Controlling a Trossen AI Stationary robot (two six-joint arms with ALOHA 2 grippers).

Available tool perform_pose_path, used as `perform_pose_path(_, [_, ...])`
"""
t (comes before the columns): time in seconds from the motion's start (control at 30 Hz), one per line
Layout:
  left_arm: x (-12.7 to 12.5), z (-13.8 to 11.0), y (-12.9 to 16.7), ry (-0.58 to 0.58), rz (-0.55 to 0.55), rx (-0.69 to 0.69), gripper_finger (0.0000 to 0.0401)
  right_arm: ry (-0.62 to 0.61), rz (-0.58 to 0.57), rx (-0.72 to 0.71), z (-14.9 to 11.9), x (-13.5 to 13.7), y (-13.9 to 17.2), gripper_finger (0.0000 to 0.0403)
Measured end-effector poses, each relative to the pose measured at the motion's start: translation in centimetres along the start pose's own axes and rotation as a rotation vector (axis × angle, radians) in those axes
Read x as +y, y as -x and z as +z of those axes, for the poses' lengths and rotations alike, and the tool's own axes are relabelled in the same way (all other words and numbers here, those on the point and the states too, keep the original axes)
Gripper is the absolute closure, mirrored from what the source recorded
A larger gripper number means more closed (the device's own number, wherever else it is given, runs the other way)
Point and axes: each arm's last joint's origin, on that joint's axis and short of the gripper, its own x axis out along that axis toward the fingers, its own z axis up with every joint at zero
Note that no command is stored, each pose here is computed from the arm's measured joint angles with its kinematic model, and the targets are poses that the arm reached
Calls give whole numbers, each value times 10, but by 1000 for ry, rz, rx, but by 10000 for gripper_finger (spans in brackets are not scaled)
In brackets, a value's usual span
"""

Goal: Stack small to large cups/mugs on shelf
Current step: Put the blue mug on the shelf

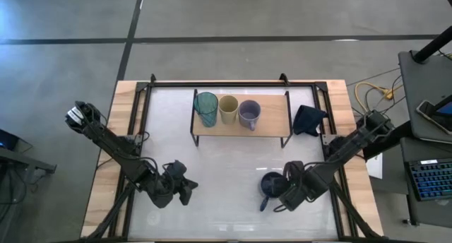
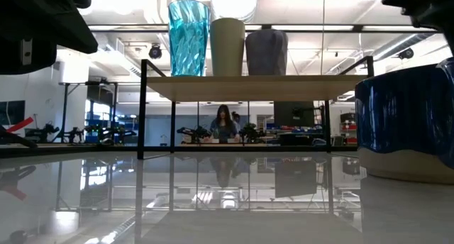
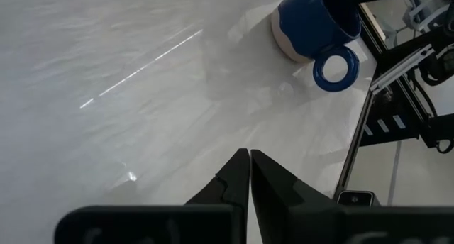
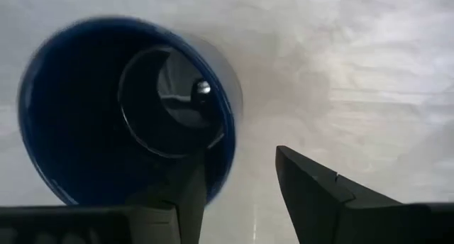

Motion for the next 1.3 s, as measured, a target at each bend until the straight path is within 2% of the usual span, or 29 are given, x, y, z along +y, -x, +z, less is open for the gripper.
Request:
perform_pose_path(0.47, [1,-1,0,-46,0,39,401,-13,51,34,-6,-5,-17,250])
perform_pose_path(0.83, [1,-1,0,-47,-1,39,401,-7,16,2,2,-10,-29,322])
perform_pose_path(1.07, [1,-1,0,-47,-1,39,401,62,-11,-4,12,-6,-33,368])
perform_pose_path(1.3, [0,-1,0,-43,-5,40,401,143,-24,-28,25,4,-25,384])
